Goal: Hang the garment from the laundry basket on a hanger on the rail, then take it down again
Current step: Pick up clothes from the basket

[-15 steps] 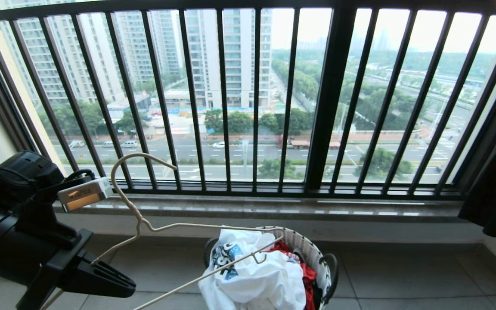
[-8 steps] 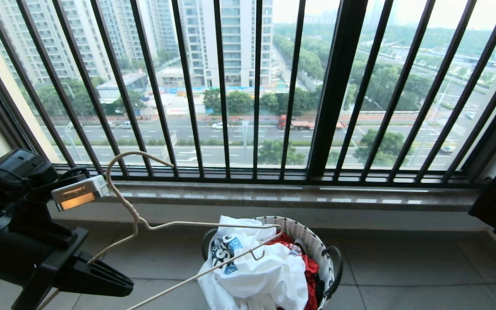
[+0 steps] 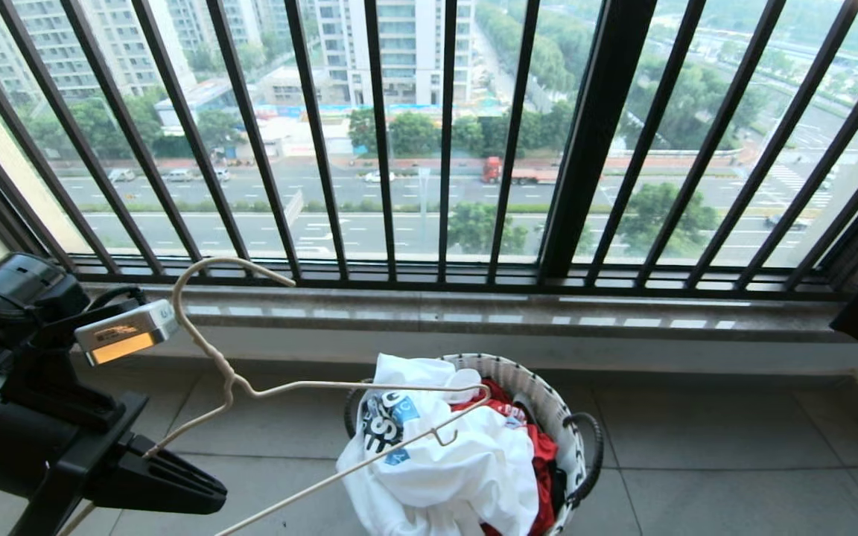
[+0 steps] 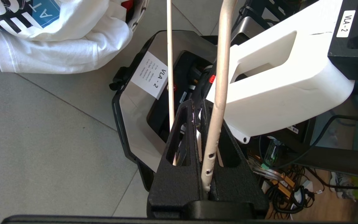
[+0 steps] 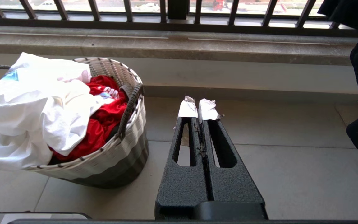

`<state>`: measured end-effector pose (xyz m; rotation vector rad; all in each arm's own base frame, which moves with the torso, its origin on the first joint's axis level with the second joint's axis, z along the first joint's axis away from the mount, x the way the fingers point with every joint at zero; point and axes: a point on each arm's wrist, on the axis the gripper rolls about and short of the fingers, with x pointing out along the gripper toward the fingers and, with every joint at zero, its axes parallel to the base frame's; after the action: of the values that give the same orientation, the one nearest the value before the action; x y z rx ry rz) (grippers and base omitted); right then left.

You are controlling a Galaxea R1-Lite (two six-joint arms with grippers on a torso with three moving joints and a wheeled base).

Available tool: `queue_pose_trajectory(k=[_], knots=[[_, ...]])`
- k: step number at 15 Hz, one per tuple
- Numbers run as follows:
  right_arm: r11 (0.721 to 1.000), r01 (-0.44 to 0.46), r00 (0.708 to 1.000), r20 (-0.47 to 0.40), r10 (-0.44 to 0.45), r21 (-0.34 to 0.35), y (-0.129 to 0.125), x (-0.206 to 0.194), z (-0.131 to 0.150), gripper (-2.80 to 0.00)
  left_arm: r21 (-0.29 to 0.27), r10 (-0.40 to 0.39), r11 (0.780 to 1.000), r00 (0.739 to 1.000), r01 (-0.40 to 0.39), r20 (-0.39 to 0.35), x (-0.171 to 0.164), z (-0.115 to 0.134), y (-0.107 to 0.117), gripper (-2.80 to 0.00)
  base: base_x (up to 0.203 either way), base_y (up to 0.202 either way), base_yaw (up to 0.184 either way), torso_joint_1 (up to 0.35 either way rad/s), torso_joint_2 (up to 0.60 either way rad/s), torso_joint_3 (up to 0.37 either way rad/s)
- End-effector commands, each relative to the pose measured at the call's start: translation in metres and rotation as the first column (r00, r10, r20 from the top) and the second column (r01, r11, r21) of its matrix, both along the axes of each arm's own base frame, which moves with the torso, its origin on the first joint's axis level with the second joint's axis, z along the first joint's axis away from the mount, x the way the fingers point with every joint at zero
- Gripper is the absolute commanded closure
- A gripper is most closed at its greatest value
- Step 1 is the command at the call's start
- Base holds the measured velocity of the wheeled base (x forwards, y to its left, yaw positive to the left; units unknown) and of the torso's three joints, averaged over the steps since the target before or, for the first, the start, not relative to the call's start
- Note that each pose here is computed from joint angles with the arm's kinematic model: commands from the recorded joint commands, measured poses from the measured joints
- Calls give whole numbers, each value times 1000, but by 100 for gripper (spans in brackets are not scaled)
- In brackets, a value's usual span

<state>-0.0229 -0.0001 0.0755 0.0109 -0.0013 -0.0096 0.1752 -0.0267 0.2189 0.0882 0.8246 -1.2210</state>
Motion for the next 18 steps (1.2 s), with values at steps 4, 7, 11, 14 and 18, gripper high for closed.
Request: queue_pose_trajectory(k=[4,7,11,14,18], knots=[[1000,1,1000,-1,-1,0,0,0,0,0,-4,-6,1000,1000,6,21,-7,3,0,0,0,0,0,3,3,-202],[1000,0,1000,0,0,0,0,0,0,0,-2,-23,1000,997,23,73,-19,7,1,0,0,0,0,3,4,-194],[1000,1,1000,-1,-1,0,0,0,0,0,-2,-23,1000,997,23,77,-20,7,1,0,0,0,0,2,1,-198],[1000,1,1000,-1,-1,0,0,0,0,0,-2,-15,1000,997,15,77,-20,7,2,0,0,0,0,8,2,-192],[1000,0,1000,-1,0,0,0,0,0,0,-4,6,1000,997,-6,77,-19,7,6,0,0,0,0,4,1,-197]])
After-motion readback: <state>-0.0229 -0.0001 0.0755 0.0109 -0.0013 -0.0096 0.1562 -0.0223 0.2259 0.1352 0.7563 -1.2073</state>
